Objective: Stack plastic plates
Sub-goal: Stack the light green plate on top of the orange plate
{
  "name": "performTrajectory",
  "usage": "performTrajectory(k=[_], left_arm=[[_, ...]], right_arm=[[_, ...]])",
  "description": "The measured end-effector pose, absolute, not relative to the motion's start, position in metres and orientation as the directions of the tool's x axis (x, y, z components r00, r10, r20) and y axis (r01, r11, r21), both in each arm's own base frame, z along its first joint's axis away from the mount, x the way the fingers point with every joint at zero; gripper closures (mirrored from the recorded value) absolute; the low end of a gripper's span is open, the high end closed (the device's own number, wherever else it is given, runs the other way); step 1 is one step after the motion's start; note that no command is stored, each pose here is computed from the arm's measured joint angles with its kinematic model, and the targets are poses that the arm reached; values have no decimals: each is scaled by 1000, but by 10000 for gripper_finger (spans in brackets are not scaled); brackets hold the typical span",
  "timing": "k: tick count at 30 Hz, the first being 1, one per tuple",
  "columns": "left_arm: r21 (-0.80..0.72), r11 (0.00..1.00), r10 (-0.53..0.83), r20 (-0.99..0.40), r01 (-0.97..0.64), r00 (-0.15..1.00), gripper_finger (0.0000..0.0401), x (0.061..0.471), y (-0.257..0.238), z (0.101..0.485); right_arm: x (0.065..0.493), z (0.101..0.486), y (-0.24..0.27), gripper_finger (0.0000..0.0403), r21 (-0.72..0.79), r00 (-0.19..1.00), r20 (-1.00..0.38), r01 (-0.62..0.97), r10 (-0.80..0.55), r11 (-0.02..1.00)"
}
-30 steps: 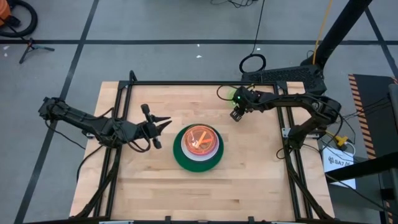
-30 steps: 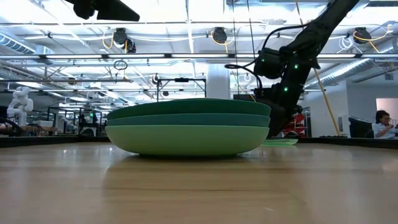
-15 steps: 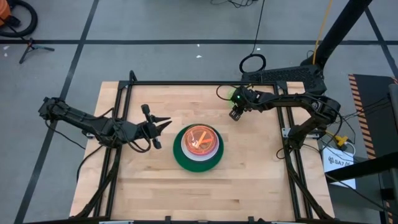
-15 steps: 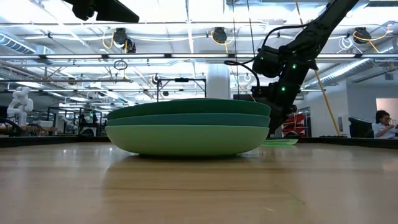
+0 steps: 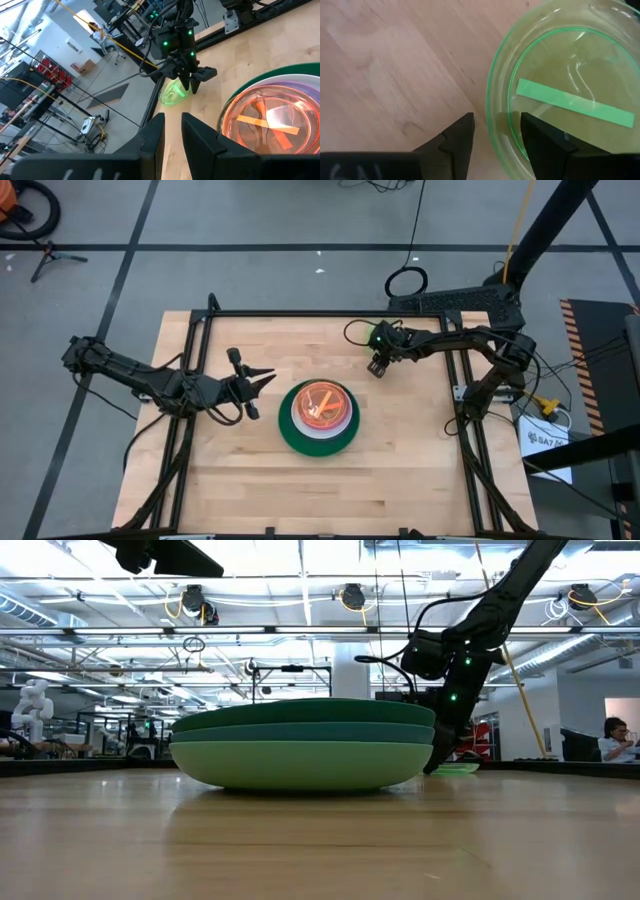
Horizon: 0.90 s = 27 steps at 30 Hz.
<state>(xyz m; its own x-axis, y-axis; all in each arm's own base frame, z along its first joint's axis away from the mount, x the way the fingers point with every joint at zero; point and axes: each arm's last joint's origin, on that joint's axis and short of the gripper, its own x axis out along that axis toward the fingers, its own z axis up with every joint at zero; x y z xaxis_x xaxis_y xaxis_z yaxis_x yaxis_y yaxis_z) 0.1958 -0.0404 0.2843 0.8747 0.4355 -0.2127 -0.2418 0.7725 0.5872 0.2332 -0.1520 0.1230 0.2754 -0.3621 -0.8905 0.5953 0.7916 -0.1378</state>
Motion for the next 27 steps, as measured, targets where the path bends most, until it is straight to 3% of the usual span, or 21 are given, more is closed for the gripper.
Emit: performTrajectory(k=[5, 17, 27], left_arm=[[586, 773, 436, -213, -242, 874, 329, 196, -40, 284], [579, 777, 436, -213, -246, 874, 329, 196, -40, 284], [579, 777, 436, -213, -246, 875, 329, 196, -40, 284]], right_arm=[[233, 123, -152, 253, -152, 268, -887, 598, -375, 787], [232, 124, -152, 344, -159, 268, -886, 589, -377, 792], [232, 127, -150, 393, -185, 270, -882, 557, -387, 809]])
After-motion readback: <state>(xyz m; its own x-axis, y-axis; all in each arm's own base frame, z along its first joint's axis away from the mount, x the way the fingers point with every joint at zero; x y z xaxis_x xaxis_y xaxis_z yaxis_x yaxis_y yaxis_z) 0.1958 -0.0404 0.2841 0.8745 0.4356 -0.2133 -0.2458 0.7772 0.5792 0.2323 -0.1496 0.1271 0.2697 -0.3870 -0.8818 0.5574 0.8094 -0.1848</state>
